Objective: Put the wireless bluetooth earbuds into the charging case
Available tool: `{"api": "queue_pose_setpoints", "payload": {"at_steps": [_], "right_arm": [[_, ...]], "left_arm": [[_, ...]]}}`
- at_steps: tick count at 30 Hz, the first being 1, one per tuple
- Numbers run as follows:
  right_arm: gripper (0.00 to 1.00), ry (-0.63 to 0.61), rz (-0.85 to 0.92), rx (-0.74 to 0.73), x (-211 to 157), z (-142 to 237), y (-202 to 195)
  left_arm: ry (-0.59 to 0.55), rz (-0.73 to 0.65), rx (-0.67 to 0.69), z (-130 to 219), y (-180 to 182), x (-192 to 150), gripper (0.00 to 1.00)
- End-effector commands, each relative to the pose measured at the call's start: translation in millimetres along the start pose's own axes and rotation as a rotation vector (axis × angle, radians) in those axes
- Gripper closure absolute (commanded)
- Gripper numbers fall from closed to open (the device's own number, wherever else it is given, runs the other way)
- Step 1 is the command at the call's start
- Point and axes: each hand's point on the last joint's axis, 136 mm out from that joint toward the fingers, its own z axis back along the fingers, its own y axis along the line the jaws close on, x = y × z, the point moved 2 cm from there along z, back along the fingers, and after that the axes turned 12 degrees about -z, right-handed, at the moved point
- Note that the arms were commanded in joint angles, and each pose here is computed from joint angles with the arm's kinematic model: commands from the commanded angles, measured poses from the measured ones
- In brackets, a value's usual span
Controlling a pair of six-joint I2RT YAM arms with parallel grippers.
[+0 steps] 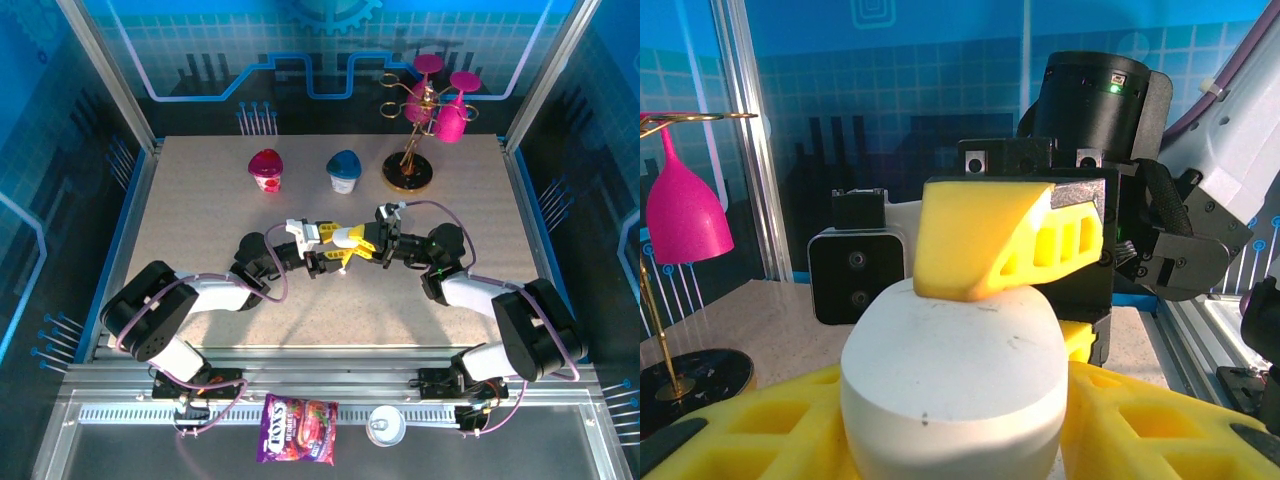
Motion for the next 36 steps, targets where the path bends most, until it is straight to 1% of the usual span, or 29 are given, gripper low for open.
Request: {"api": "queue_pose_setpoints", "payload": {"at_steps": [1,6,13,15,18,21,25,27,31,36], "right_arm": [[0.84,-0.034,0.014,0.041,5,-2,6],[0.83,-0.036,0.012,0.05,6,-2,6],[0.82,-0.041,-0.002,0.049,8,-2,2],[0.81,-0.042,0.001,0.046,8,-2,2],[0.72,-0.05,0.003,0.043,10,-2,2],[0.59,-0.068,0.016,0.044,13,0,3],[0.41,-0.123,0.085,0.04,21,11,6],[0.33,-0.141,0.133,0.018,24,16,5],[0.27,-0.166,0.26,-0.028,27,24,8],[0.21,-0.143,0.469,-0.099,19,27,20]], "left_arm": [[-0.053,-0.057,-0.074,-5,-11,12,0.5],[-0.054,-0.059,-0.076,-5,-11,12,0.5],[-0.055,-0.059,-0.074,-5,-11,13,0.56],[-0.055,-0.06,-0.074,-5,-10,13,0.58],[-0.056,-0.058,-0.074,-6,-10,13,0.6],[-0.056,-0.045,-0.065,-6,-9,15,0.63],[-0.055,-0.022,-0.062,-4,-8,16,0.64],[-0.052,-0.001,-0.065,-2,-9,16,0.65],[-0.043,0.043,-0.068,4,-10,18,0.68],[-0.013,0.098,-0.082,10,-11,19,0.69]]}}
